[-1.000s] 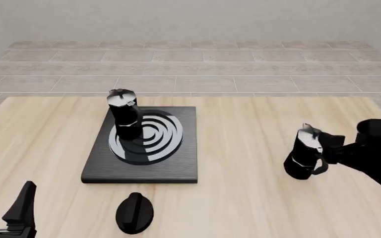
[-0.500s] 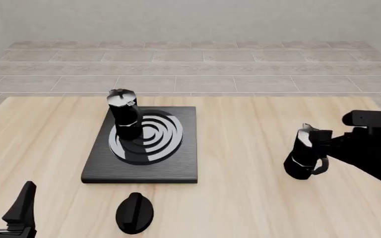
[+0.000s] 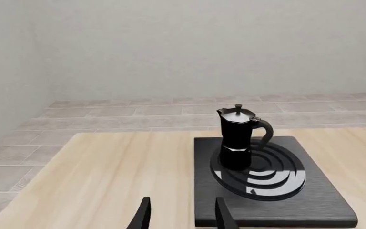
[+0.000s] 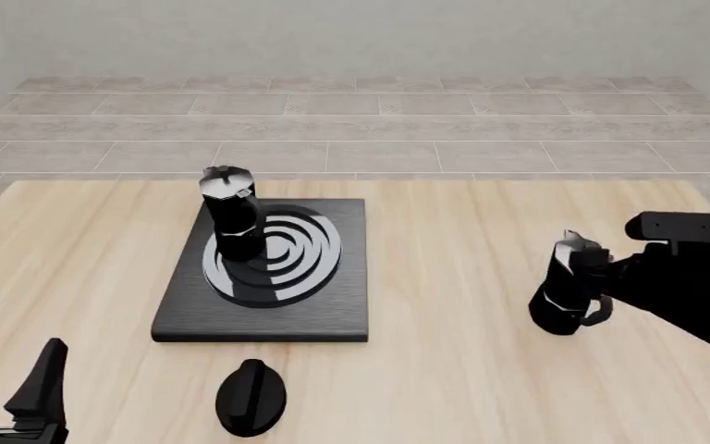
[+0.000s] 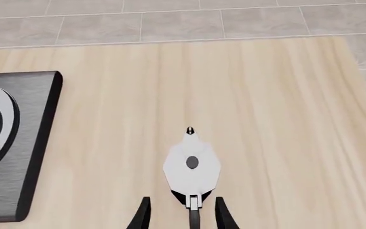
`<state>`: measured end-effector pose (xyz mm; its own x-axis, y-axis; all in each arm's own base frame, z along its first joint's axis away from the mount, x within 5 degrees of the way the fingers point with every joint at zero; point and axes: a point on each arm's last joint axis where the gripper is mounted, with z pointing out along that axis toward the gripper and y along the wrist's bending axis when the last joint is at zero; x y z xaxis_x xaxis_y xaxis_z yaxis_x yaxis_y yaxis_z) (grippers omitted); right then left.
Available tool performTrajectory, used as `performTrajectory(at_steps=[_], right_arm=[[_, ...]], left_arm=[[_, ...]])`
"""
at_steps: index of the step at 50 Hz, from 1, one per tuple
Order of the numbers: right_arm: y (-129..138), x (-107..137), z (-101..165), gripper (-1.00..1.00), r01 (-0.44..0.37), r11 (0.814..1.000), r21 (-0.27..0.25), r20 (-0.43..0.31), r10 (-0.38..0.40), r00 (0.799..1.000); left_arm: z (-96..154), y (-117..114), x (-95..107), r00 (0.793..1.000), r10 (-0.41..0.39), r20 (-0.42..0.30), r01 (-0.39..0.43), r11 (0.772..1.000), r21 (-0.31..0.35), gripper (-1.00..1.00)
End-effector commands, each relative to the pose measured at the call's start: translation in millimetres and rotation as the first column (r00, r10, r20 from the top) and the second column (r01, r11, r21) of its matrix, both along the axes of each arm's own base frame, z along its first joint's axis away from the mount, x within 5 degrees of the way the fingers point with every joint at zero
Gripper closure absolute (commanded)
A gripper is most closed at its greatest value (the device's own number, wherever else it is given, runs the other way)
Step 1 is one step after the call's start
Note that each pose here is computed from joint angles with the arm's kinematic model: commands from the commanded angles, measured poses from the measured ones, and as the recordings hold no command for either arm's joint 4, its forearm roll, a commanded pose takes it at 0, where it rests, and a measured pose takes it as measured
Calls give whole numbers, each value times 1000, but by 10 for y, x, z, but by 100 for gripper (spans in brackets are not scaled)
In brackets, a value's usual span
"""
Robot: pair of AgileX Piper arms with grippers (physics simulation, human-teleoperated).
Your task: Put both moka pots on the stove.
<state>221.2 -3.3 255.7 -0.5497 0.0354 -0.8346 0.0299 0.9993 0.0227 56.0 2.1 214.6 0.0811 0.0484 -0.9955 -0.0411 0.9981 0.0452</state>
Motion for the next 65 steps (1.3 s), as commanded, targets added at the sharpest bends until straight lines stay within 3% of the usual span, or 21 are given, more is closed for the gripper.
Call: performTrajectory(at_steps=[1, 65], right_arm=[[-4, 36, -113, -100, -2, 1000, -4, -21, 2, 1000], [-67, 165, -609, -100, 19, 1000, -8, -105, -20, 994]], left_arm=[[0, 1, 0, 1000, 2, 1, -2, 1000, -1, -100], [-6, 0, 1, 1000, 1, -2, -1, 1000, 12, -100]])
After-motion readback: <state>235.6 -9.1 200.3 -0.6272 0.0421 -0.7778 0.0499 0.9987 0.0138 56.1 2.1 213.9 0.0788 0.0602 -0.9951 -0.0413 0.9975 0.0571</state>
